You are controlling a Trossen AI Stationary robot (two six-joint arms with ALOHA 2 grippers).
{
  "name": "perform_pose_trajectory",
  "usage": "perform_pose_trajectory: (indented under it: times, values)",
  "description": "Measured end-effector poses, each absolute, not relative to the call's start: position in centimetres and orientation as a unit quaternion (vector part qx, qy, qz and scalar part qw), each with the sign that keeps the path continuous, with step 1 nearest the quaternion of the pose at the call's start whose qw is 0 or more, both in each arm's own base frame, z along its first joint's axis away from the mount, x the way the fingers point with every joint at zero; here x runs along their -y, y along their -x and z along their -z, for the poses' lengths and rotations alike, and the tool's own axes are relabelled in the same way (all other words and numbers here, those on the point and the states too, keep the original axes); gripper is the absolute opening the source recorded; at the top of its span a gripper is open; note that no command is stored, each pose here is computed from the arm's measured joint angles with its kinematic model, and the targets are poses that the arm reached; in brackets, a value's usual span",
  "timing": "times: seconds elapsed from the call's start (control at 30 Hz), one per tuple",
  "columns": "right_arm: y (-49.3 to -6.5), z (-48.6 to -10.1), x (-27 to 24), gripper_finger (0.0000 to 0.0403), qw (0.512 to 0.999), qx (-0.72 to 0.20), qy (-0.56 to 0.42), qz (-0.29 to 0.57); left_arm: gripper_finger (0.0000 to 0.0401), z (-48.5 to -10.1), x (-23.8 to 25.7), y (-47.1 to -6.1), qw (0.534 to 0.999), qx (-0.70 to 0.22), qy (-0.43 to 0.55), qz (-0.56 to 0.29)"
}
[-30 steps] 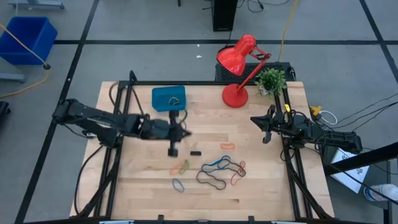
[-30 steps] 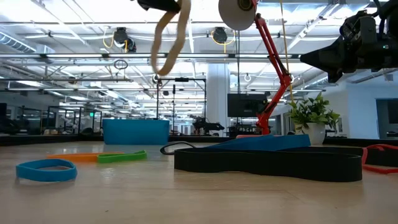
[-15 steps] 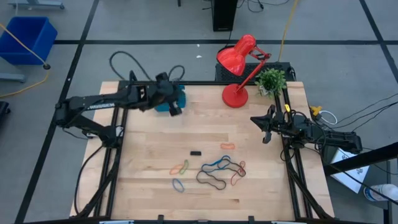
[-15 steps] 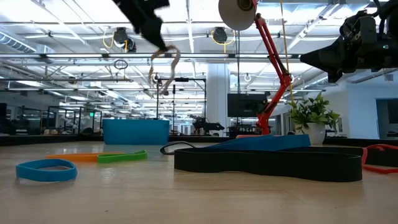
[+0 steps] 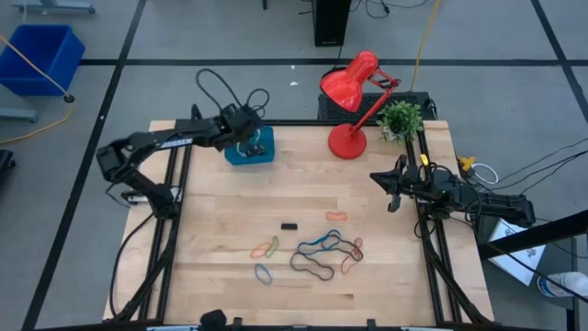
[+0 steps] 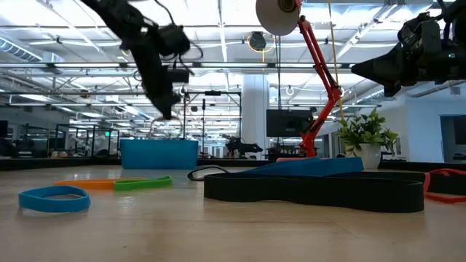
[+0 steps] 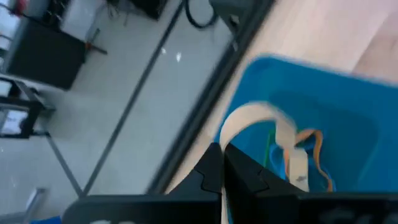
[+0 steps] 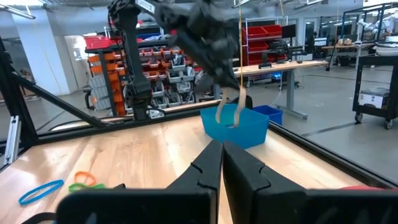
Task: Pick and place rubber bands into bin
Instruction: Put the brown rubber band into the blue container
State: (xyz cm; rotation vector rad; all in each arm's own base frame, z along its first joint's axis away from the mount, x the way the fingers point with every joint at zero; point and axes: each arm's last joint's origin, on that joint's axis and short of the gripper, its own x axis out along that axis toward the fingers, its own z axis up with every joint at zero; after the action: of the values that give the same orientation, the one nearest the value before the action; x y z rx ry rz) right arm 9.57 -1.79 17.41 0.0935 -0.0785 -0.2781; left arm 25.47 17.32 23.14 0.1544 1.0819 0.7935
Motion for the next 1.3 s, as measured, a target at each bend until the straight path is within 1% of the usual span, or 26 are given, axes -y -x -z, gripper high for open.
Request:
perform_pose_trajectory:
  times: [0.07,0.23,0.43,0.67,1.03,1.3]
  values:
    - [-9.6,-17.4,1.8,0.0009,0.989,0.039,-0.046,0.139,0.001,-21.5,-17.8,-25.5,0.778,-0.51,-0.062,-0.361]
    - [-9.6,-17.4,1.8,0.0009,0.989,0.039,-0.045,0.139,0.0005,-18.9,-18.5,-26.1,0.777,-0.533,-0.038,-0.334]
    - [-9.6,-17.4,1.8,0.0009,0.988,0.039,-0.045,0.139,0.003,-17.4,-18.7,-26.6,0.77,-0.547,-0.029,-0.326]
    - [-9.6,-17.4,1.8,0.0009,0.988,0.039,-0.045,0.139,0.0035,-17.6,-18.7,-26.5,0.775,-0.544,-0.026,-0.321]
    - [-9.6,-17.4,1.8,0.0009,0.989,0.039,-0.045,0.139,0.0037,-19.9,-18.3,-26.0,0.79,-0.513,-0.034,-0.335]
    - [-9.6,-17.4,1.8,0.0009,0.989,0.039,-0.045,0.138,0.0037,-19.9,-18.2,-26.1,0.791,-0.512,-0.035,-0.333]
